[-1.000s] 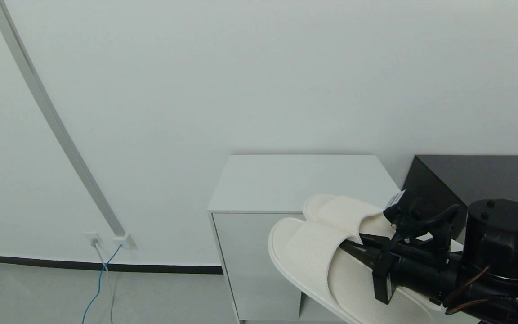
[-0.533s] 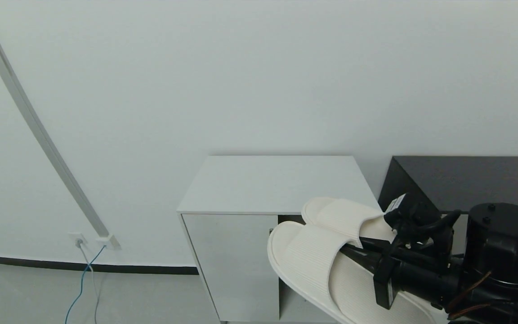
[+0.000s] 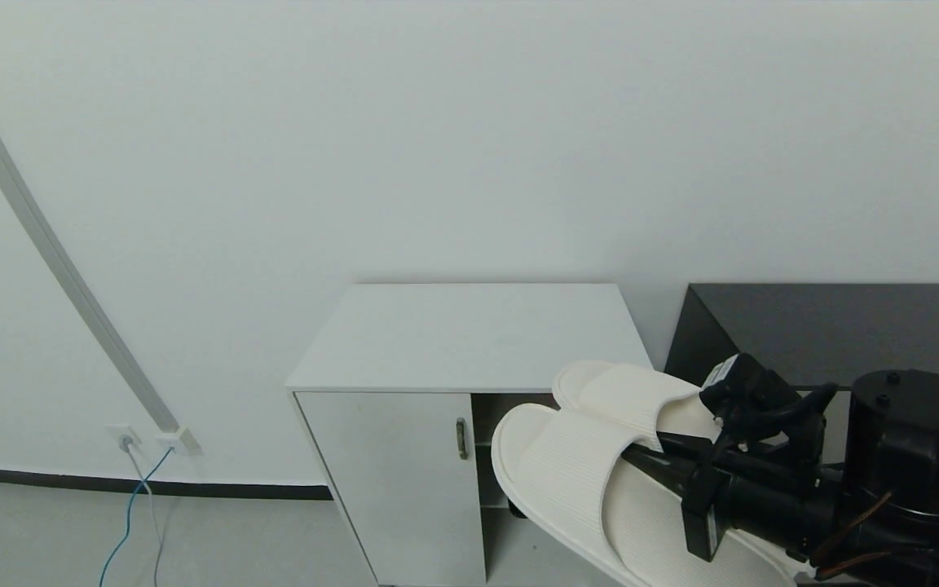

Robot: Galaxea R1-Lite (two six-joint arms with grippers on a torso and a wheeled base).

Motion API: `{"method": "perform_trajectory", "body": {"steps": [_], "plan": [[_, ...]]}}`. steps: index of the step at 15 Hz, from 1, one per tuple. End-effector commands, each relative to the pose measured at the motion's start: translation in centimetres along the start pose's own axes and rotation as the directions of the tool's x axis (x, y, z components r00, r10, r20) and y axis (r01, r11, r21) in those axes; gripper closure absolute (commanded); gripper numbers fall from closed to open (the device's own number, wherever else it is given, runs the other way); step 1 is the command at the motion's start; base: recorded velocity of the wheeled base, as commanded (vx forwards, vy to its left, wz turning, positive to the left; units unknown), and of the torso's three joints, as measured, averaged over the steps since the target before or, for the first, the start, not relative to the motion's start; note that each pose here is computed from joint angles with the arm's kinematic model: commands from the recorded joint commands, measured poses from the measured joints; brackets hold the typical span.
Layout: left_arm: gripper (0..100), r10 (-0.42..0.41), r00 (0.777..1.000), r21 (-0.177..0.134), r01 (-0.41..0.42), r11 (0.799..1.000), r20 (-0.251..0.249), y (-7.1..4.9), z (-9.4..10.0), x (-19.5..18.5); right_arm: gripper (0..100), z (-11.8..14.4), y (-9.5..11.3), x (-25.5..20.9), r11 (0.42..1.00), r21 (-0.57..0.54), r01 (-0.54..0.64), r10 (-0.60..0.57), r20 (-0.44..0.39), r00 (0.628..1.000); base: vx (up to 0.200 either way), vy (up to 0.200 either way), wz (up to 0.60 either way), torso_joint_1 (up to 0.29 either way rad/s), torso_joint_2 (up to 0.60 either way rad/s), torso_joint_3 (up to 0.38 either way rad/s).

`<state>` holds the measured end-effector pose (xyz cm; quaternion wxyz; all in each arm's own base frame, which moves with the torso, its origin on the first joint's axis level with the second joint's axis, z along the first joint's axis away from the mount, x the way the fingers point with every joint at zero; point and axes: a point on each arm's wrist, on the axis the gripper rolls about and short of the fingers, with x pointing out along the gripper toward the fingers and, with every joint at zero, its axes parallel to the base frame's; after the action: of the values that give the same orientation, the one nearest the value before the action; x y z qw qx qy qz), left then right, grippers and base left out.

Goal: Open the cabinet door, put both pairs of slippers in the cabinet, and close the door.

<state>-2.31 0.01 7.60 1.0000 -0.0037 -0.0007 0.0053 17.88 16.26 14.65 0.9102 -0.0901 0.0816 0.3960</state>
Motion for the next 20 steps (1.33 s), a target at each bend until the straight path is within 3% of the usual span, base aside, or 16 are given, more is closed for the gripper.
{"method": "perform_trajectory", "body": {"steps": [1, 17, 20], "plan": [[100, -0.001, 1.000, 0.000, 0.001, 1.000, -0.001, 0.00, 0.00, 0.01, 100, -0.05, 0.07, -0.01, 1.000, -0.001, -0.004, 0.004, -0.001, 1.000, 0.000, 0.000, 0.00, 0.000, 0.00, 0.000], [100, -0.001, 1.000, 0.000, 0.001, 1.000, -0.001, 0.00, 0.00, 0.01, 100, -0.02, 0.63, 0.05, 1.000, -0.006, -0.027, 0.027, 0.000, 1.000, 0.000, 0.000, 0.00, 0.000, 0.00, 0.000], [100, -0.001, 1.000, 0.000, 0.001, 1.000, -0.001, 0.00, 0.00, 0.01, 100, -0.06, 0.63, 0.03, 1.000, -0.006, -0.027, 0.027, -0.002, 1.000, 0.000, 0.000, 0.00, -0.141, 0.29, 0.162]]}}
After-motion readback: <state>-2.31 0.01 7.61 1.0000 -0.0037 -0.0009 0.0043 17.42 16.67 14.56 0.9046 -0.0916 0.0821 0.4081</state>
